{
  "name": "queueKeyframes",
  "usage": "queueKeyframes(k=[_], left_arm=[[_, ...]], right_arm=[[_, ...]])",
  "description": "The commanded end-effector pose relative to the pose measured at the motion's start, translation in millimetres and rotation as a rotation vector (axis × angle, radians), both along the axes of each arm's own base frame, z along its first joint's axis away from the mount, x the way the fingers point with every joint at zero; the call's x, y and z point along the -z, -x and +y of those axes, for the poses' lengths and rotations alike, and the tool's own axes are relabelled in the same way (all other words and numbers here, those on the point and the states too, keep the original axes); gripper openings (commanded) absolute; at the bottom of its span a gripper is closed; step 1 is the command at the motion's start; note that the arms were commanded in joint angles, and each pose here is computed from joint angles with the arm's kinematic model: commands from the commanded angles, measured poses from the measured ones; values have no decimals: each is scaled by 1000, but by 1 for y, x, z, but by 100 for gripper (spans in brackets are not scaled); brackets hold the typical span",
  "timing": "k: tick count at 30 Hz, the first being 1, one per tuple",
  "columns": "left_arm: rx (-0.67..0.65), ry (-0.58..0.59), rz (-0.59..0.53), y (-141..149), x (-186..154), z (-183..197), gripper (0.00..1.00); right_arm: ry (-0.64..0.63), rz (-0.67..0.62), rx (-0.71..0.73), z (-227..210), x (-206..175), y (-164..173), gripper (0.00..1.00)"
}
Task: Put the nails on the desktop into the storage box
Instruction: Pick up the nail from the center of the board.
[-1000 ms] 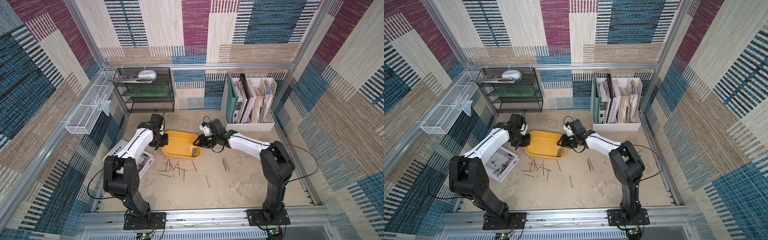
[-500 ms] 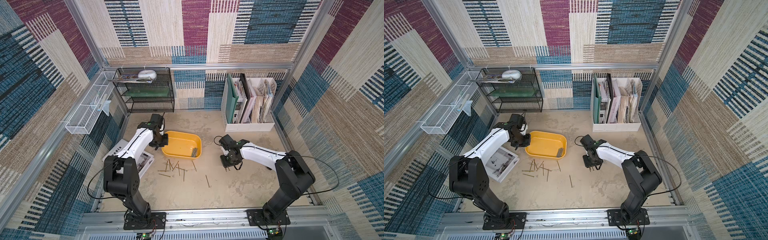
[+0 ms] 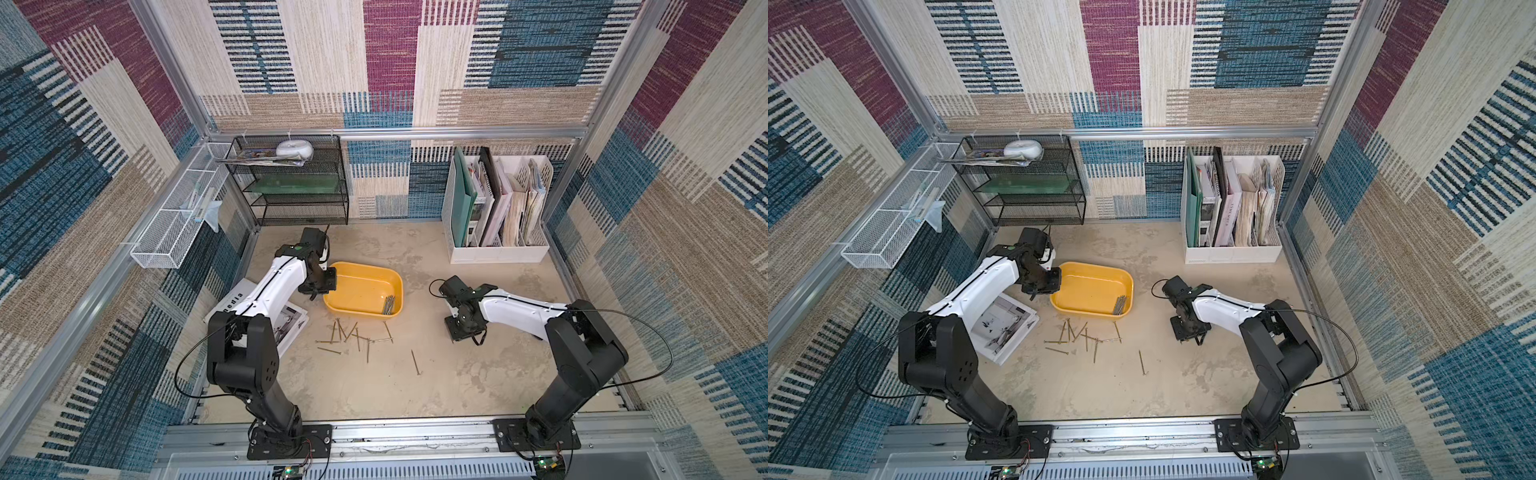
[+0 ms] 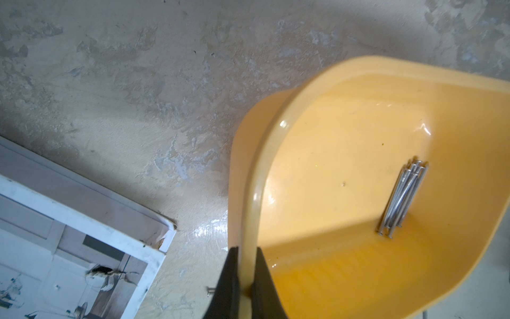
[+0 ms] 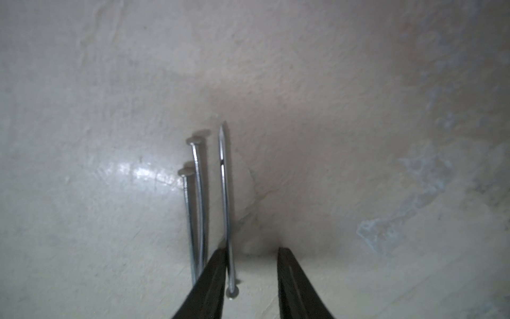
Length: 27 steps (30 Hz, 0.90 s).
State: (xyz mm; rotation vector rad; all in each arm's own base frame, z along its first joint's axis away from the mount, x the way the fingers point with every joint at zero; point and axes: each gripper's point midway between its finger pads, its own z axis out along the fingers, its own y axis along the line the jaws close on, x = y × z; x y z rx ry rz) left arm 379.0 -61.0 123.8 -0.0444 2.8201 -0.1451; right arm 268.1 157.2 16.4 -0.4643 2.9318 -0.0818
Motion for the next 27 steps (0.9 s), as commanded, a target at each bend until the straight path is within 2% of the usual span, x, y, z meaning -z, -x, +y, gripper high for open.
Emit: queueKeyframes(k=[1, 3, 6, 9, 13, 16, 18, 23, 27], left_arm=[[4, 17, -16, -3, -6, -3, 0], [6, 15, -14, -3, -5, -3, 0], [5, 15, -15, -4, -5, -2, 0], [5, 15, -15, -3, -5, -2, 0], [5, 10, -16, -3, -5, -2, 0], [7, 15, -13, -3, -5, -3, 0], [5, 13, -13, -3, -4, -2, 0], [6, 14, -15, -3, -5, -2, 0], [4, 14, -16, -4, -5, -2, 0]], right_arm=[[9, 30, -9, 0, 15, 4, 32], [5, 42, -8, 1, 19, 5, 26], [19, 65, -13, 0, 25, 7, 10], [34, 90, -7, -4, 29, 10, 0], [21, 40, 18, -8, 9, -1, 0], [-1, -30, 26, -6, -24, -19, 0], [-78, -100, 25, 7, -57, -34, 0], [-420, -257, 12, 70, -147, -73, 0], [-737, -259, -20, 132, -182, -85, 0]])
